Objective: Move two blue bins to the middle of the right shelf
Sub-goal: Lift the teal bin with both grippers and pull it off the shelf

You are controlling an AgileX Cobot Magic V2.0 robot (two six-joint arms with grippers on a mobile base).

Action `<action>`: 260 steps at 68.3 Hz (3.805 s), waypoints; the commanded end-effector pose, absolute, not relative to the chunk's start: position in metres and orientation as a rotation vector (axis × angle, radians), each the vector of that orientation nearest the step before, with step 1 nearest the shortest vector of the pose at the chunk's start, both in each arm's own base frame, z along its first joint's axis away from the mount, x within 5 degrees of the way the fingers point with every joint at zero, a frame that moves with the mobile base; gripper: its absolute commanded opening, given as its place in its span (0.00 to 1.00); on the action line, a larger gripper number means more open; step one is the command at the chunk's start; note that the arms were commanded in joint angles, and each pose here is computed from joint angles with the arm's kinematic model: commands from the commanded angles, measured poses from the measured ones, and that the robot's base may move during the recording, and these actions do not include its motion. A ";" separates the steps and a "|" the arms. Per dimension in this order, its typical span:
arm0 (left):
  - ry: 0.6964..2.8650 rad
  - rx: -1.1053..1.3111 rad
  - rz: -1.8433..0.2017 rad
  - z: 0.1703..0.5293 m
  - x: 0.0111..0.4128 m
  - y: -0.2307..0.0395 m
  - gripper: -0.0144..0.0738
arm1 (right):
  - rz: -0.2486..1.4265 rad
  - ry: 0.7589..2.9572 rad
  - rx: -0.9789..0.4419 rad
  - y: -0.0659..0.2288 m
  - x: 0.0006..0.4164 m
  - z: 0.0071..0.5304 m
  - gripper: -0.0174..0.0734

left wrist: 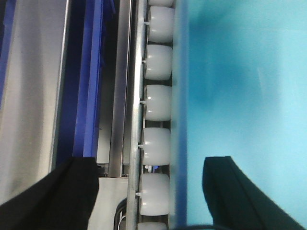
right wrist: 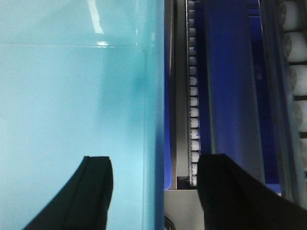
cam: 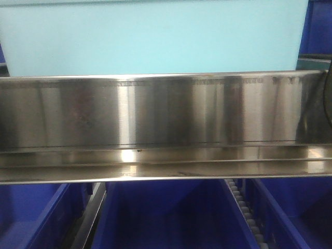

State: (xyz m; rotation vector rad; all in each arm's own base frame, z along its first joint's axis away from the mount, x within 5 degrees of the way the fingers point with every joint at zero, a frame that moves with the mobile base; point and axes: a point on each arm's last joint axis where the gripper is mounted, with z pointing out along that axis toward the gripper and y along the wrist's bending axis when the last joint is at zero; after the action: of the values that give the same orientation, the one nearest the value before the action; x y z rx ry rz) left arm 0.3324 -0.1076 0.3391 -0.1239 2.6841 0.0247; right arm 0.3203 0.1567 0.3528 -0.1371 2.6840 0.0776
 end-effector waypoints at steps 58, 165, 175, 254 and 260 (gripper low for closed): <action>2.663 -0.117 -0.024 0.338 0.335 -0.113 0.04 | 0.050 2.691 -0.139 0.155 0.322 0.352 0.01; 2.016 -0.079 -0.071 0.500 0.238 -0.100 0.04 | 0.123 2.121 -0.096 0.144 0.241 0.491 0.01; 2.016 -0.079 -0.071 0.500 0.238 -0.100 0.04 | 0.123 2.121 -0.096 0.144 0.241 0.491 0.01; 2.016 -0.079 -0.071 0.500 0.238 -0.100 0.04 | 0.131 2.110 -0.099 0.145 0.241 0.492 0.01; 2.016 -0.079 -0.071 0.500 0.238 -0.100 0.04 | 0.131 2.110 -0.099 0.145 0.241 0.492 0.01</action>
State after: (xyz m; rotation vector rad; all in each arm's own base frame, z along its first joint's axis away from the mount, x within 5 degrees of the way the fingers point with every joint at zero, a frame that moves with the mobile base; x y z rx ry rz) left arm 0.2423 -0.1019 0.4876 -0.0864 2.0865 -0.0518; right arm 0.2424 0.1510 0.4825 -0.1026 2.1752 0.1625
